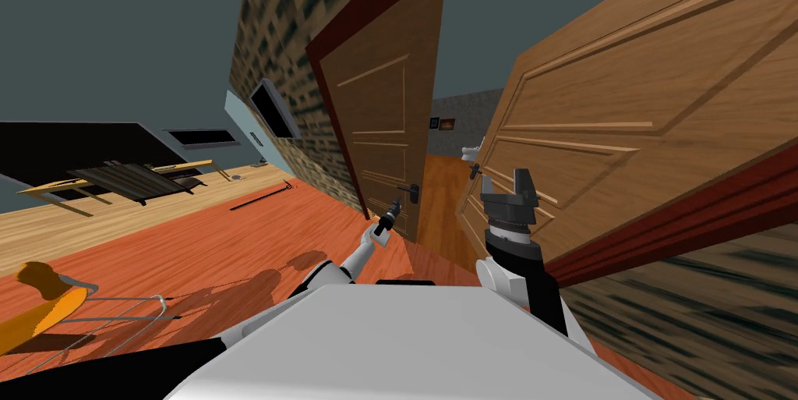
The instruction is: Push the door open
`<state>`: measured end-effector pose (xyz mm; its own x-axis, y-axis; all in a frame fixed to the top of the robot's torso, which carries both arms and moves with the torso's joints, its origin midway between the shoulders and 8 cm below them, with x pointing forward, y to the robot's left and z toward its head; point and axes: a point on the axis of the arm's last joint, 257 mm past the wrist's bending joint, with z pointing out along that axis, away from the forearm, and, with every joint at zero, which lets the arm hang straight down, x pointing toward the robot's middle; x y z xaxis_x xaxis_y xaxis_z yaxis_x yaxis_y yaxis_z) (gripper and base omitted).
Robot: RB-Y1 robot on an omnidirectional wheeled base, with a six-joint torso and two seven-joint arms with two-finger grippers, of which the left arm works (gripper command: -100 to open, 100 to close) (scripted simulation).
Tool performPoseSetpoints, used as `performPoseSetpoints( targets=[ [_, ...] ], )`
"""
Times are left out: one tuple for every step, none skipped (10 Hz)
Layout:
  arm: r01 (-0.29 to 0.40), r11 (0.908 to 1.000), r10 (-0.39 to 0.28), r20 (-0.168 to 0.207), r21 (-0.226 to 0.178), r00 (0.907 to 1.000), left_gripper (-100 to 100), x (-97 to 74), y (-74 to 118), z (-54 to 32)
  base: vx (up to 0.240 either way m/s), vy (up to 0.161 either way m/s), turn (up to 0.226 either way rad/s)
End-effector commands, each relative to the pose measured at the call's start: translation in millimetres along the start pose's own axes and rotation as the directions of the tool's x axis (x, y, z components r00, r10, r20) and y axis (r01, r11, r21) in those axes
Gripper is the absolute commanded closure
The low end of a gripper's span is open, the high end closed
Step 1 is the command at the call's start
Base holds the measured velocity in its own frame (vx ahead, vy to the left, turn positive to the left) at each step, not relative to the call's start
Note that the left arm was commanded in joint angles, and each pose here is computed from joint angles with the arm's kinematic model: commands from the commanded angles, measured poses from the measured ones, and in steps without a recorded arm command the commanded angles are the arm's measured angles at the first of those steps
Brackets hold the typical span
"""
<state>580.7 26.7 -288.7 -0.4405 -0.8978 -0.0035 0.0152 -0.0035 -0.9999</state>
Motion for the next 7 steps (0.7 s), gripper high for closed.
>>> performPoseSetpoints(
  targets=[
    [-0.010, 0.9999, 0.010, 0.009, -0.004, 0.9999, -100, -8.2, 1.6, -1.9, 0.103, -0.031, -0.035],
    [-0.011, 0.9999, 0.011, 0.011, -0.004, 0.9999, -100, -9.8, 2.0, -2.3, 0.157, -0.049, -0.020],
    [-0.014, 0.9999, 0.014, 0.014, -0.006, 0.9998, -100, -12.6, 2.6, -3.0, 0.159, -0.084, -0.018],
    [-0.015, 0.9999, 0.015, 0.018, -0.007, 0.9997, -100, -14.7, 3.2, -3.5, 0.194, -0.096, -0.028],
    [-0.014, 0.9999, 0.014, 0.020, -0.007, 0.9997, -100, -15.8, 3.6, -3.8, 0.201, -0.111, -0.026],
    [-0.012, 0.9999, 0.013, 0.023, -0.007, 0.9997, -100, -16.0, 3.9, -3.8, 0.213, -0.086, -0.020],
    [-0.009, 0.9999, 0.010, 0.024, -0.007, 0.9997, -100, -15.2, 4.1, -3.7, 0.200, -0.076, -0.024]
  ],
)
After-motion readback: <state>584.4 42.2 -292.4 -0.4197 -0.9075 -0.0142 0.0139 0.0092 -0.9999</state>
